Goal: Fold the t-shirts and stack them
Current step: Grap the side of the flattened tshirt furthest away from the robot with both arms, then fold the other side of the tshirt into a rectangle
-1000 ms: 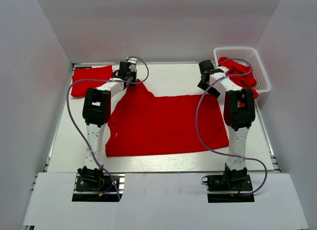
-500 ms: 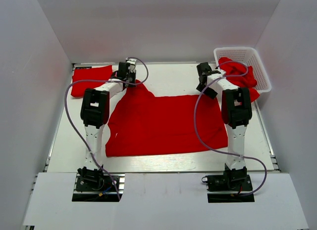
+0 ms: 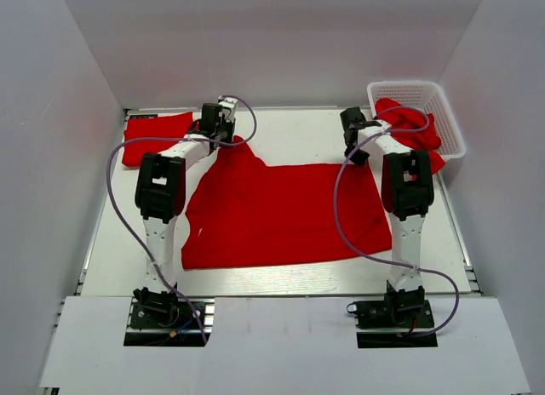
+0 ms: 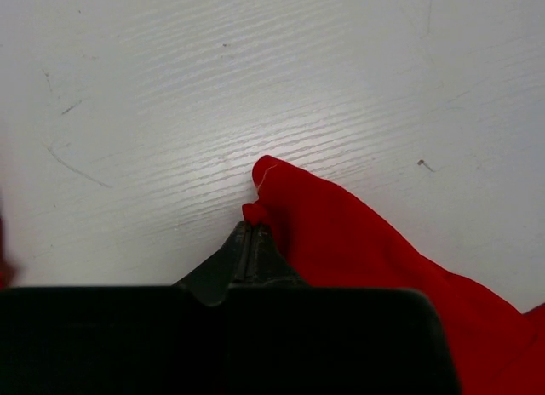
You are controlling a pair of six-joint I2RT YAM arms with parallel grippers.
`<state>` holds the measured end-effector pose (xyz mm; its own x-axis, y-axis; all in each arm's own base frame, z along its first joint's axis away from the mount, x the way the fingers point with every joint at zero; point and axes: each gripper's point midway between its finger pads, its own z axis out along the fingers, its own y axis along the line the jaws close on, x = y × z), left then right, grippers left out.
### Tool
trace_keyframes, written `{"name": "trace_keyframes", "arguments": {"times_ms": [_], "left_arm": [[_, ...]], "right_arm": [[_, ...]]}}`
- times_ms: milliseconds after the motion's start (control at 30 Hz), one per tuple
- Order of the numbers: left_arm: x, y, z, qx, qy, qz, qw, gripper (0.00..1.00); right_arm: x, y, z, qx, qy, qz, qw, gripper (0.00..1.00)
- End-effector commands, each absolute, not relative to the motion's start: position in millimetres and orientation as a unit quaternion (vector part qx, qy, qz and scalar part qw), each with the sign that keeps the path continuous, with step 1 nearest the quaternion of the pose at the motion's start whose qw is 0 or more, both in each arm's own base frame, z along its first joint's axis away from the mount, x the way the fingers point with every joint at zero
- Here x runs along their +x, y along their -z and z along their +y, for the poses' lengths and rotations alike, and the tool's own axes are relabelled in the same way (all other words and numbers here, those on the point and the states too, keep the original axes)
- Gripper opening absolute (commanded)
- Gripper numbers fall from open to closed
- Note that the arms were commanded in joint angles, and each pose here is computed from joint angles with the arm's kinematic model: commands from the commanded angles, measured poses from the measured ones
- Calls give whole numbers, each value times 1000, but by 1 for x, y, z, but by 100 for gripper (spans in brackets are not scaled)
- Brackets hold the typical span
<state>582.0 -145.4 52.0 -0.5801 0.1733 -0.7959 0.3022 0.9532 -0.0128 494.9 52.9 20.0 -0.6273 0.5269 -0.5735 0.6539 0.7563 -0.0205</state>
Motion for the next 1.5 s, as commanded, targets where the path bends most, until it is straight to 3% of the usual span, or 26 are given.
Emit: {"name": "trace_keyframes", "arguments": {"times_ms": [0, 433, 733, 1200, 1467], "left_arm": [[584, -136, -159, 160, 93, 844, 504, 0], [521, -177, -142, 165, 76, 832, 524, 0], [474, -177, -141, 170, 105, 845, 496, 0], [336, -160, -133, 59, 176, 894, 408, 0], [295, -170, -116, 28, 164, 897, 409, 0]], "right_arm": [[489, -19, 46, 343, 128, 890, 272, 2], [469, -56, 53, 307, 106, 896, 302, 0], [444, -63, 47, 286, 109, 899, 314, 0], [425, -79, 57, 245, 83, 909, 328, 0], [405, -92, 56, 212, 76, 915, 335, 0]]}}
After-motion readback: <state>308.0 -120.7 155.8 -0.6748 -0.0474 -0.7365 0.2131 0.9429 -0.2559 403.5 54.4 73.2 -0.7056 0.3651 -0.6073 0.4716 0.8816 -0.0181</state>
